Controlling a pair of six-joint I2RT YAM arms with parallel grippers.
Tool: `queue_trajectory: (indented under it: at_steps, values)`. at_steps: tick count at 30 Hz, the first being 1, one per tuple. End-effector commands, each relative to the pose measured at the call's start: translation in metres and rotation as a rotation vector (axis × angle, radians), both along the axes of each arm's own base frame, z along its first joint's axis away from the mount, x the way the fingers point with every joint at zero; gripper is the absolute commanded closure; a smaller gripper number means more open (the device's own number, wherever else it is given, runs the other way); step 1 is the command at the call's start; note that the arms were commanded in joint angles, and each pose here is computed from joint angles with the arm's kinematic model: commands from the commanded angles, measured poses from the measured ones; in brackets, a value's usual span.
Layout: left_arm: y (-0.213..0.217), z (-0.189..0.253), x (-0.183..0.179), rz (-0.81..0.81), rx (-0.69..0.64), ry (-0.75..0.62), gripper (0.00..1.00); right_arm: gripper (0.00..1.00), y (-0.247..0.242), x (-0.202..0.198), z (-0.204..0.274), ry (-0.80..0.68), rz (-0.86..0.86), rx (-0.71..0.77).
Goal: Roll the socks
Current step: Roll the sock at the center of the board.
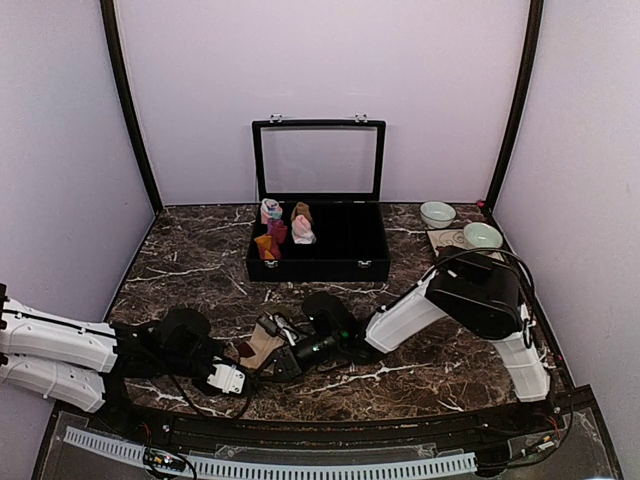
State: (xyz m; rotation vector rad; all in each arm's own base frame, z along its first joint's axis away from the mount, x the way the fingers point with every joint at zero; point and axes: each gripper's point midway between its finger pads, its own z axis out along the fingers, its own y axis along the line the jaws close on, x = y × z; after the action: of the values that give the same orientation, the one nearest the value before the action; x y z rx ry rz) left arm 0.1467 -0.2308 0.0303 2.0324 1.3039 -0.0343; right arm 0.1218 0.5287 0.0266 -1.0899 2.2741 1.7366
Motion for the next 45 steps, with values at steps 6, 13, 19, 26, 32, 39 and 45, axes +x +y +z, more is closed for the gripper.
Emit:
queue_trajectory:
  at_steps: [6,13,19,26,32,39,45]
  values:
    - [-0.014,0.021,-0.018,0.067,-0.061,0.308,1.00,0.01,-0.091,0.010,-0.059,-0.216,-0.183,-0.283]
    - [-0.019,0.038,-0.009,0.122,-0.102,0.385,1.00,0.01,-0.122,0.043,-0.032,-0.490,-0.349,-0.313]
    - [-0.013,0.023,-0.013,0.079,-0.064,0.358,1.00,0.01,-0.152,0.049,-0.018,-0.408,-0.477,-0.202]
    - [-0.003,0.008,-0.035,0.070,0.007,0.479,1.00,0.01,-0.161,0.062,-0.001,-0.668,-0.520,-0.250]
    - [-0.003,-0.009,-0.038,0.023,0.086,0.435,1.00,0.01,-0.171,0.069,0.009,-0.460,-0.568,-0.065]
    - [0.010,-0.033,-0.040,-0.013,0.196,0.377,1.00,0.01,-0.121,0.092,0.013,-0.503,-0.470,-0.139]
    - [0.017,-0.039,-0.040,-0.001,0.212,0.361,1.00,0.31,-0.100,0.105,0.003,-0.412,-0.423,-0.166]
